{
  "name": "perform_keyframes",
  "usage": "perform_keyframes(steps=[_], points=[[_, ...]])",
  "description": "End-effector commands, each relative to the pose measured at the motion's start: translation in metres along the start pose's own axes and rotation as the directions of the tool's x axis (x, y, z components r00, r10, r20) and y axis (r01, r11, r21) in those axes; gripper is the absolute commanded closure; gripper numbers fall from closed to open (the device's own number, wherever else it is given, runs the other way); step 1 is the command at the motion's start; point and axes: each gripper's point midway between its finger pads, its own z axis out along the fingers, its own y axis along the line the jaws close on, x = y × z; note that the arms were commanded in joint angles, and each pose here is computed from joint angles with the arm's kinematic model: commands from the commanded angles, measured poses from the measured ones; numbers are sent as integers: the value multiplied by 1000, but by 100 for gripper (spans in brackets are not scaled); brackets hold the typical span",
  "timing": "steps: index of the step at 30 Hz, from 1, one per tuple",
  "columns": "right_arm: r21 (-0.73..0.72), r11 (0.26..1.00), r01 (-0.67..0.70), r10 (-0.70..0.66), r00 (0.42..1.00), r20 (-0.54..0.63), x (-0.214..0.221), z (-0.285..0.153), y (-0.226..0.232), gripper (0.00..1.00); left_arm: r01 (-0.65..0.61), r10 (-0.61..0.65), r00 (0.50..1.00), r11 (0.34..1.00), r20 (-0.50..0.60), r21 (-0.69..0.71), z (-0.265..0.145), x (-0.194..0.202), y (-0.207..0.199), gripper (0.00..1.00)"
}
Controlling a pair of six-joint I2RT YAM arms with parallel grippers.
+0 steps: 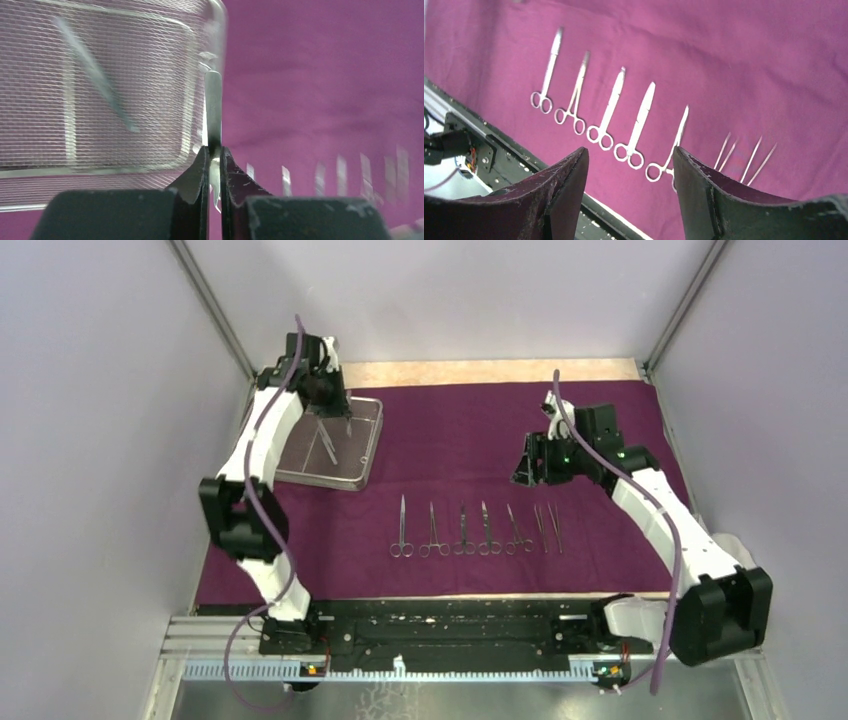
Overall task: Open and lay out the surgical kit
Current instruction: Place the medical item in the surgical kit.
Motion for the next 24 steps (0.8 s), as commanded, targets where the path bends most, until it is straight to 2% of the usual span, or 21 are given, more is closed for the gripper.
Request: perform_keyframes(steps=[1,4,7,10,14,19,24], points=[[-113,931,346,-296,900,320,-54,-38,57,37,86,-63,996,908,-68,410,-54,46,-81,99],[-142,828,542,-433,779,453,-56,-53,86,39,76,-17,994,817,-108,572,-77,82,-129,100],[-150,688,710,-549,645,531,-49,-65,107,40,-23,137,985,699,-102,715,-101,113,-179,100],[-180,482,857,-651,488,582,-31,-76,126,42,-125,300,951,587,-72,800,-123,145,-206,100],[-155,185,971,-713,240,658,-9,-88,147,44,-166,421,906,451,-45,877,-149,183,-225,99],[-160,-6,987,-714,108,692,-2,-90,162,46,-130,488,871,315,-44,940,-173,211,-234,99],[-184,-163,969,-759,-4,651,10,-74,176,49,-100,510,858,279,-59,955,-177,217,-238,99]])
